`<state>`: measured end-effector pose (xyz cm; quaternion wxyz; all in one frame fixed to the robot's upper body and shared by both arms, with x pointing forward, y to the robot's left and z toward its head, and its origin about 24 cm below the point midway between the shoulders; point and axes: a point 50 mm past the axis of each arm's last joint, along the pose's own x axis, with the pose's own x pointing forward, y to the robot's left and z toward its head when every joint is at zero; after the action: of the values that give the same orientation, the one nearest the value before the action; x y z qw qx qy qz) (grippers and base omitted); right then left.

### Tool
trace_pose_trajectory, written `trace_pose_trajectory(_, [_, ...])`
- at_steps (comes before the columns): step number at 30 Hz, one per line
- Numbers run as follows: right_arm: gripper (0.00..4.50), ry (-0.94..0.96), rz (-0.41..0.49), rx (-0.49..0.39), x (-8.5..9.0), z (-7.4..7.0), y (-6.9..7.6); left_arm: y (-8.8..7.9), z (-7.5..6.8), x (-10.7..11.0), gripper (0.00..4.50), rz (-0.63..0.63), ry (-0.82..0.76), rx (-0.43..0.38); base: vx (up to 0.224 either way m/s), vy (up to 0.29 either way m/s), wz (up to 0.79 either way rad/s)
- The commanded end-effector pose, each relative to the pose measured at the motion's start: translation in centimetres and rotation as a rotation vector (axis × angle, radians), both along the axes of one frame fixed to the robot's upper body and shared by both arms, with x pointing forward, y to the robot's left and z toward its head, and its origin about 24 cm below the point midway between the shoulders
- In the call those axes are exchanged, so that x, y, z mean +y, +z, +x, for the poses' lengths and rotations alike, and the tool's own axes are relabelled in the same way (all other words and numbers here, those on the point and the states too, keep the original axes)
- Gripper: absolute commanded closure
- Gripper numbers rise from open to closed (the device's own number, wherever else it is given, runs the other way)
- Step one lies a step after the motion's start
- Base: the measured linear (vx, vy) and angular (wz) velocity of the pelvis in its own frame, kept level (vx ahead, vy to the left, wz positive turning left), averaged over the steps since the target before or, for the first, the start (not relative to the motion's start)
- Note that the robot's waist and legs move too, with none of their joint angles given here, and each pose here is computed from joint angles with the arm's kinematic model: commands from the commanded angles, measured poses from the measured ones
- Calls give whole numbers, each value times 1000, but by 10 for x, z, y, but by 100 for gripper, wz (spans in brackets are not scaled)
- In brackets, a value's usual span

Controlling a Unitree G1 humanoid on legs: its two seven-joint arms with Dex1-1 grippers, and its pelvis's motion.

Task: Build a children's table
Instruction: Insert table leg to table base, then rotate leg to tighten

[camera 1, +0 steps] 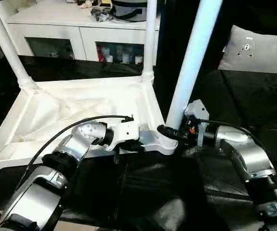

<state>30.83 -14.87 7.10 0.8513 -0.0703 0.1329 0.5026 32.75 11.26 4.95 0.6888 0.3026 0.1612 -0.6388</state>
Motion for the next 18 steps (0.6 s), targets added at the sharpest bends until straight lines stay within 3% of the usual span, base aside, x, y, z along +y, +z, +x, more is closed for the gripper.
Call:
trace_pose_trajectory(1, [263,65,-90,215,3,-19,-42,7,6,5,450,76,-29,-46,0,0,0])
trace_pose_trajectory(7, [263,124,-94,238,11,-27,-42,13,12,12,450,94,-11,-56,0,0,0])
trace_pose_trajectory(13, [263,95,-82,233,15,-28,-42,11,9,12,450,58,16,-23,0,0,0])
trace_pose_trajectory(18, [263,-113,-83,223,20,-20,-43,2,1,8,450,-50,145,76,0,0,0])
